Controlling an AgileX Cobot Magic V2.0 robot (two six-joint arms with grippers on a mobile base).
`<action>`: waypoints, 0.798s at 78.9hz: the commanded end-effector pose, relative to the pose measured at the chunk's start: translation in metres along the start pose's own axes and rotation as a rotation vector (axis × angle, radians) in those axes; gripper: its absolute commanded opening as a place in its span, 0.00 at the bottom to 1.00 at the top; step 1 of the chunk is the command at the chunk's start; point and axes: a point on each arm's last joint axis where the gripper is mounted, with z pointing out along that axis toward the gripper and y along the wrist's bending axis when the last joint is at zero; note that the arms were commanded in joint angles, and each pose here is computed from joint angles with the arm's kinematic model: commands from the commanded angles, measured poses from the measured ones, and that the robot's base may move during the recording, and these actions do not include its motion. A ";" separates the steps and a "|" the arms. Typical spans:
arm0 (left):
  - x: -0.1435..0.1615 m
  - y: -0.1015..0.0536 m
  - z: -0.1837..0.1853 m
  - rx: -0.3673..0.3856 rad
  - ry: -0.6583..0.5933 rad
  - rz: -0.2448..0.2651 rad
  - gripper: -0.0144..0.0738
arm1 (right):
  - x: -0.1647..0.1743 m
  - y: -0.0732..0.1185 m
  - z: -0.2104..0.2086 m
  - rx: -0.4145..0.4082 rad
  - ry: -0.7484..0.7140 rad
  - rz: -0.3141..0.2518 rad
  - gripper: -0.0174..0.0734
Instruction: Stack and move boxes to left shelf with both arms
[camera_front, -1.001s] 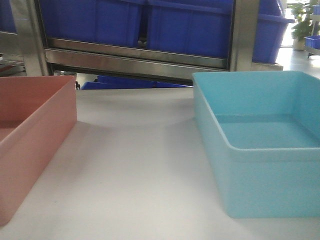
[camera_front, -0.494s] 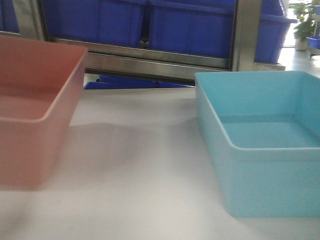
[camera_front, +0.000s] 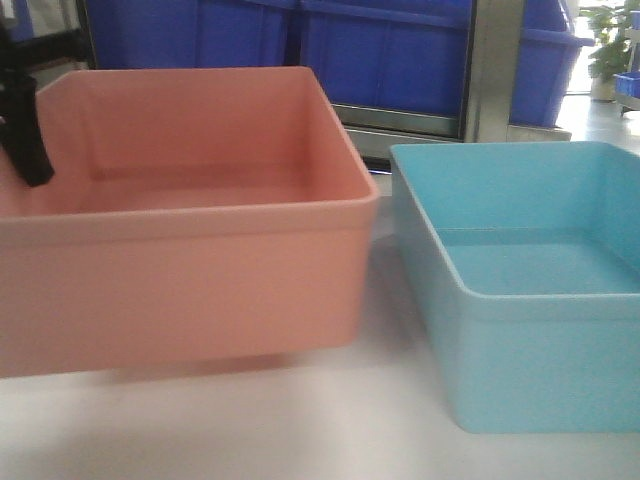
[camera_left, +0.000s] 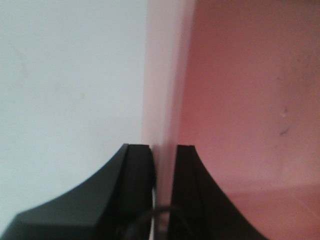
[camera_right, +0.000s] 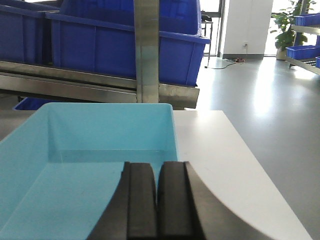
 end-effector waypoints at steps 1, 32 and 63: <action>0.010 -0.027 -0.013 0.098 -0.085 -0.004 0.16 | -0.018 0.000 -0.003 0.001 -0.134 -0.003 0.25; 0.051 -0.064 0.021 0.106 -0.016 0.096 0.16 | -0.018 0.000 -0.003 0.001 -0.134 -0.003 0.25; 0.059 -0.075 0.029 0.107 0.008 0.121 0.16 | -0.018 0.000 -0.003 0.001 -0.134 -0.003 0.25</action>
